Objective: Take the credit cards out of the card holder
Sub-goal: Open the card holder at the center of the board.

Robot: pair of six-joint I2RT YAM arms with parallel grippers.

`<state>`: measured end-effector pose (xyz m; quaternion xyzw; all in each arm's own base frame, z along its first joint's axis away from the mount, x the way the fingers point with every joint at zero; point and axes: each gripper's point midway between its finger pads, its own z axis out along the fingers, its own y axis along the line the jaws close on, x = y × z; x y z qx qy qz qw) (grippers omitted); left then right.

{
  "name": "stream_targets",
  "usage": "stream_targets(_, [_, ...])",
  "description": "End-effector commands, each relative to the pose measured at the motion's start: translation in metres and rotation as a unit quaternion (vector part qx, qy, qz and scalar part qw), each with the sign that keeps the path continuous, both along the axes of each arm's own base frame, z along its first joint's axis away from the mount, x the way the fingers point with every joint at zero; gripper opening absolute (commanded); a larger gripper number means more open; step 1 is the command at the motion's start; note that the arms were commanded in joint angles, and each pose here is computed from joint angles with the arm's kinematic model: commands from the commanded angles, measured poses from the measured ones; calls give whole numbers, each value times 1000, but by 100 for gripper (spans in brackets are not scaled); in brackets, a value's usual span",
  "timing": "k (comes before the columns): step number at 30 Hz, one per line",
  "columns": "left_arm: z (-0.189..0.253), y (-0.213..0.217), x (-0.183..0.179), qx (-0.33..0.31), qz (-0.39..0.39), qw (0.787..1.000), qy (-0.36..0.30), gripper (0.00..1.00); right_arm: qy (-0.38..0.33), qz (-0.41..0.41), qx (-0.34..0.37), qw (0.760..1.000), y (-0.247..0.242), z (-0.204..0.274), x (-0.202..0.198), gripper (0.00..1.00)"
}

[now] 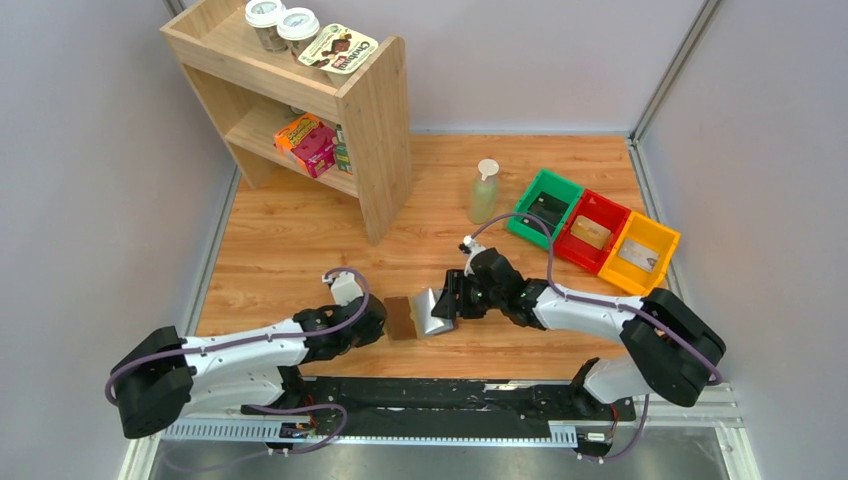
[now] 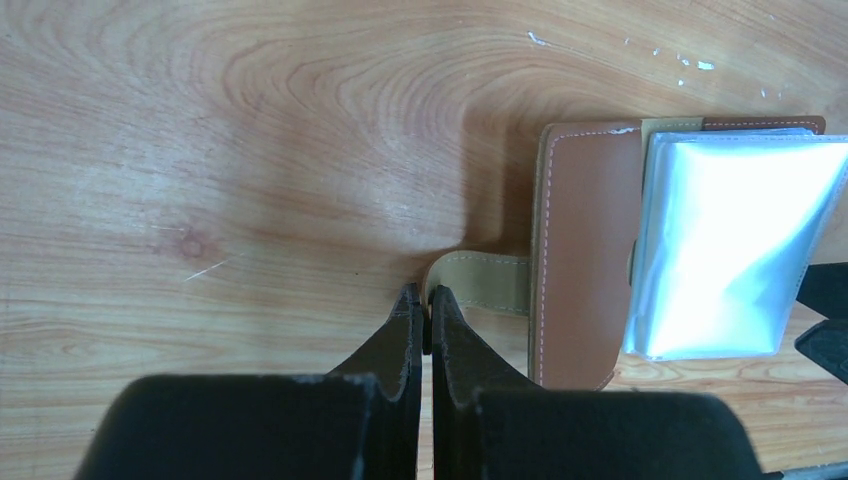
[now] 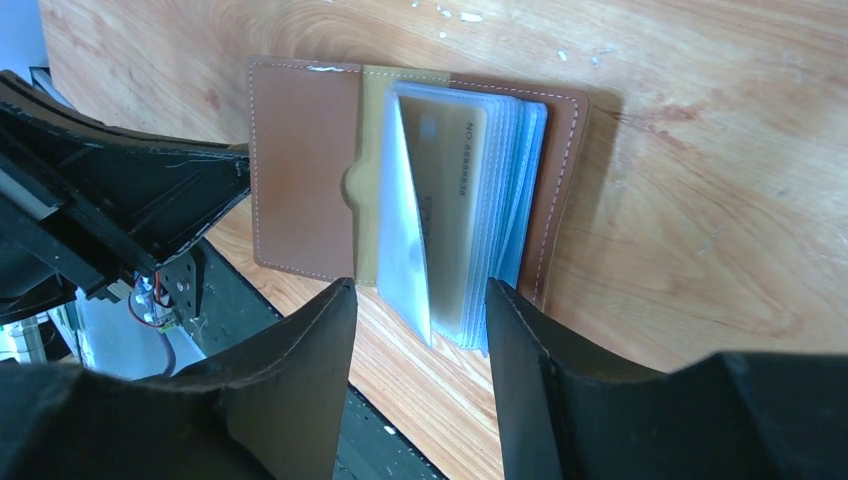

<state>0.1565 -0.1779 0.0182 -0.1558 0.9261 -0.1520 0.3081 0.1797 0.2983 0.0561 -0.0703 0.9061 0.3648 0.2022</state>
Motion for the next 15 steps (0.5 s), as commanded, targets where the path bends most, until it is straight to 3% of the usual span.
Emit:
stream_targets(1, [0, -4, 1, 8, -12, 1000, 5, 0, -31, 18, 44, 998, 24, 31, 8, 53])
stream_targets(9, [2, -9, 2, 10, -22, 1000, 6, 0, -46, -2, 7, 999, 17, 34, 12, 62])
stream_targets(15, [2, -11, 2, 5, -25, 1000, 6, 0, -72, -13, 4, 997, 15, 46, 19, 63])
